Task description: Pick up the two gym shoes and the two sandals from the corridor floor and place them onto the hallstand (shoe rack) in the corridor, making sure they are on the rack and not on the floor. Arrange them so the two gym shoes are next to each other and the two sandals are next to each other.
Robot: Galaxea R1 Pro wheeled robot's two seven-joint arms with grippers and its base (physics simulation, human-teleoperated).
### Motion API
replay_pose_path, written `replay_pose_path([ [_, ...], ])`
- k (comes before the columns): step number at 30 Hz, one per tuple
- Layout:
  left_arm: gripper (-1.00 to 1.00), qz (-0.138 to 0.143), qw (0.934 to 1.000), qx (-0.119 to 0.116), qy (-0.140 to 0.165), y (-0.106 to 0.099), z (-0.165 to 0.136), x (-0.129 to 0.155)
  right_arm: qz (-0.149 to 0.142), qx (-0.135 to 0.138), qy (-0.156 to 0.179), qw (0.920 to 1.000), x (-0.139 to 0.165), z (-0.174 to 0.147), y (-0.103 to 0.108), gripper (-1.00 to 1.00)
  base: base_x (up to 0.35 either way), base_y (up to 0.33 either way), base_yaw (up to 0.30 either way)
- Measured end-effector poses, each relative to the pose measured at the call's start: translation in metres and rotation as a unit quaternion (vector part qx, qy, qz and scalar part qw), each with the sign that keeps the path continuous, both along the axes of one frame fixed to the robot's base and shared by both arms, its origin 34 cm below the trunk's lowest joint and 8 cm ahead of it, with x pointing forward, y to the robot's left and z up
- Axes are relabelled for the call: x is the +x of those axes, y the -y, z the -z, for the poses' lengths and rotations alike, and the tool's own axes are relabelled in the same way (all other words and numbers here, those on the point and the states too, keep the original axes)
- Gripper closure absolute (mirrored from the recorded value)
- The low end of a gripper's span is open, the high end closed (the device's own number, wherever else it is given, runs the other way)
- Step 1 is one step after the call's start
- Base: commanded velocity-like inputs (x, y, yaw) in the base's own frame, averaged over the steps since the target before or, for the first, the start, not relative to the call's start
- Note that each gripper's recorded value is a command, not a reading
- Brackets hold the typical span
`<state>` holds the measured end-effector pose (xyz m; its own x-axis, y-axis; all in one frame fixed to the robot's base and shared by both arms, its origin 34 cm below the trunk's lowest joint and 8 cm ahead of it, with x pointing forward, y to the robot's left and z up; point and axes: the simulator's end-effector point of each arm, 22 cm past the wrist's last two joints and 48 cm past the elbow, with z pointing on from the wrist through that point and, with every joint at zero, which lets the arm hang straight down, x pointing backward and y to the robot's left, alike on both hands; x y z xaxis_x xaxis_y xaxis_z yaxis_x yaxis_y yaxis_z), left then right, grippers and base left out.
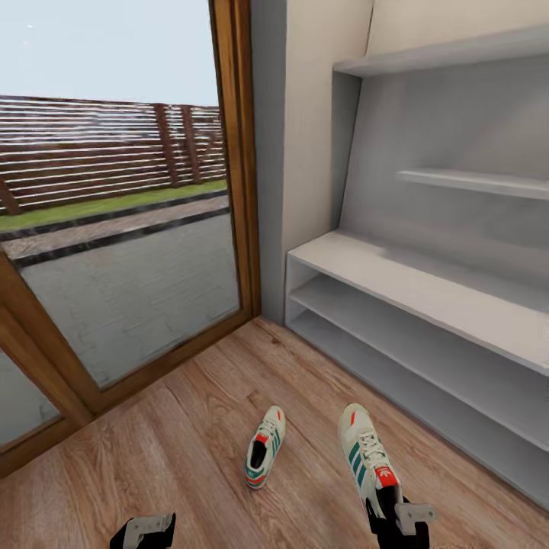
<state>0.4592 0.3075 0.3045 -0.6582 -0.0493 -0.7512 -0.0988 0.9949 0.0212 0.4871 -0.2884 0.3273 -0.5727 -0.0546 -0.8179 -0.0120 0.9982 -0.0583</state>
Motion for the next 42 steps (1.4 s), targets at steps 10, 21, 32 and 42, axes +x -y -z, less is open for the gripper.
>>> replay_pose_path([
  [10,-1.00,0.000,1.0000,0.000,0.001,-0.0001,-0.0006,0.0006,0.000,0.000,0.000,1.0000,0.0000,-0.0001,-0.0001,1.00,0.073,0.040,-0.264],
  [21,-1.00,0.000,1.0000,0.000,0.001,-0.0002,-0.0005,0.0005,-0.001,0.000,0.000,1.0000,0.0002,-0.0001,-0.0004,1.00,0.094,0.076,-0.200],
  [32,-1.00,-0.001,1.0000,0.000,0.001,-0.0002,-0.0005,0.0006,-0.001,0.000,0.000,1.0000,0.0000,0.0001,-0.0004,1.00,0.000,0.089,-0.046],
  [42,-1.00,-0.001,1.0000,0.000,0.000,-0.0001,0.0002,-0.0005,-0.002,0.001,0.001,1.0000,0.0006,-0.0003,-0.0031,1.00,0.000,0.179,-0.219],
])
